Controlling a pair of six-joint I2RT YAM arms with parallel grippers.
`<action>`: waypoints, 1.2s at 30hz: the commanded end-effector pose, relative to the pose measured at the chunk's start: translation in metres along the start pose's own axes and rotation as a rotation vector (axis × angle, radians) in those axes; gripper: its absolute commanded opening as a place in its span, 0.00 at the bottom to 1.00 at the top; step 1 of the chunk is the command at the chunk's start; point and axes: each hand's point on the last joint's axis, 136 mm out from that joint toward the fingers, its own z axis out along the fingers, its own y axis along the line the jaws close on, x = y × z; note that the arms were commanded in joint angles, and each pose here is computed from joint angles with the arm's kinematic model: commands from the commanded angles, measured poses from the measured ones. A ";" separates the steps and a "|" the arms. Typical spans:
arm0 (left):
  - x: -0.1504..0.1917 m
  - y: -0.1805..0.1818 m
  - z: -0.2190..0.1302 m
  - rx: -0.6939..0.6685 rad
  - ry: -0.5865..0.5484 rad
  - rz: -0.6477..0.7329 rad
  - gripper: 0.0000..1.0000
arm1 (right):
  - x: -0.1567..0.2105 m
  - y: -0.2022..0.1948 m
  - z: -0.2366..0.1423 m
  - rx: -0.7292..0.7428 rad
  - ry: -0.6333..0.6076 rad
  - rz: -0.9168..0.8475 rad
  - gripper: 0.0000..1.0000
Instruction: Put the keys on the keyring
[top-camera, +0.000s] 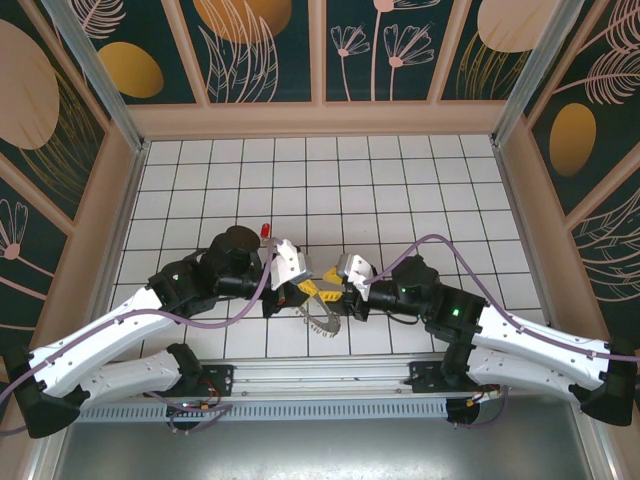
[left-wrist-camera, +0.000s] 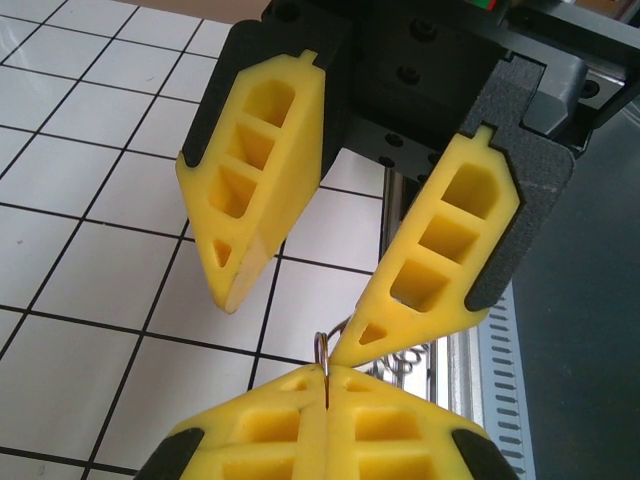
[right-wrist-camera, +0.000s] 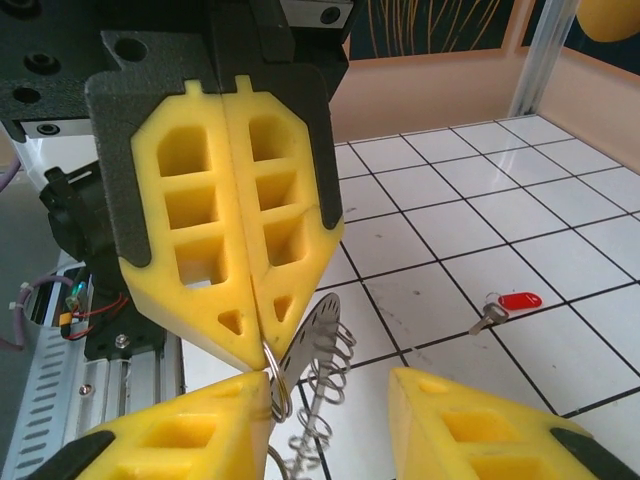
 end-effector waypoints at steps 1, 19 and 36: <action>-0.013 -0.007 -0.004 0.027 -0.036 0.036 0.00 | -0.005 0.005 0.000 -0.035 -0.038 -0.025 0.35; -0.014 -0.007 -0.004 0.024 -0.036 0.037 0.00 | 0.000 0.012 0.004 -0.079 -0.015 -0.043 0.04; -0.025 0.009 -0.025 -0.130 -0.185 -0.017 0.48 | -0.021 -0.006 -0.024 0.015 -0.141 -0.052 0.00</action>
